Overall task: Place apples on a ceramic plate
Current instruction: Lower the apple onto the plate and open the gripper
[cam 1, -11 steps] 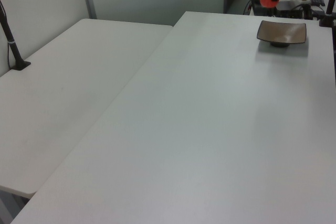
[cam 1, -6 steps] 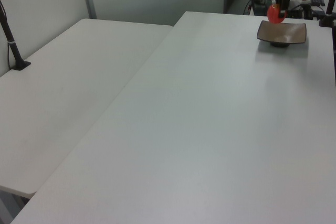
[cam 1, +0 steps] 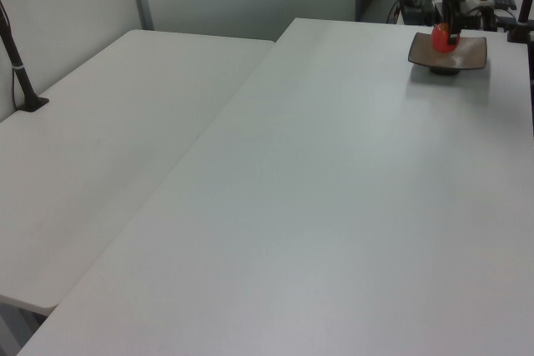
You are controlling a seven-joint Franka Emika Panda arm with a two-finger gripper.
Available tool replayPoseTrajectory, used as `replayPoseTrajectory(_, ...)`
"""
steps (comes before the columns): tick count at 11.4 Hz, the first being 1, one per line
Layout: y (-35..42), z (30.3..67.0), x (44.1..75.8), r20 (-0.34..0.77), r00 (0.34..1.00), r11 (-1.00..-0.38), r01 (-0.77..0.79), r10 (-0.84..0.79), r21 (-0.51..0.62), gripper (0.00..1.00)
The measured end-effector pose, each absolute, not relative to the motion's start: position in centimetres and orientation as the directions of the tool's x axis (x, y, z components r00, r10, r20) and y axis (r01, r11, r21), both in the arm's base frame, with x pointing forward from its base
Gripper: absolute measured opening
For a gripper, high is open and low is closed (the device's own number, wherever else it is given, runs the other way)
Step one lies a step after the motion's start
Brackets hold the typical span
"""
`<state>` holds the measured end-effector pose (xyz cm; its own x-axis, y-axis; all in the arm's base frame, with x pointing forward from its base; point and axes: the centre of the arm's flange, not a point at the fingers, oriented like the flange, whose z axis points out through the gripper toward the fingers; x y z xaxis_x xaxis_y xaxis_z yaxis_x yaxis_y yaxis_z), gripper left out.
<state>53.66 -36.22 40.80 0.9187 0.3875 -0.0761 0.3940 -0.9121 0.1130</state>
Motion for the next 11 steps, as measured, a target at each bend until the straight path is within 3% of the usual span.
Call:
replayPoseTrajectory(6,-38.2,37.3,53.8,-0.094,0.925,-0.914,0.379,0.369,0.144,0.74)
replayPoseTrajectory(8,-38.2,37.2,53.8,-0.096,0.924,-0.914,0.38,0.369,0.142,1.0)
replayPoseTrajectory(11,-38.2,37.2,53.8,-0.096,0.924,-0.914,0.38,0.369,0.143,1.0)
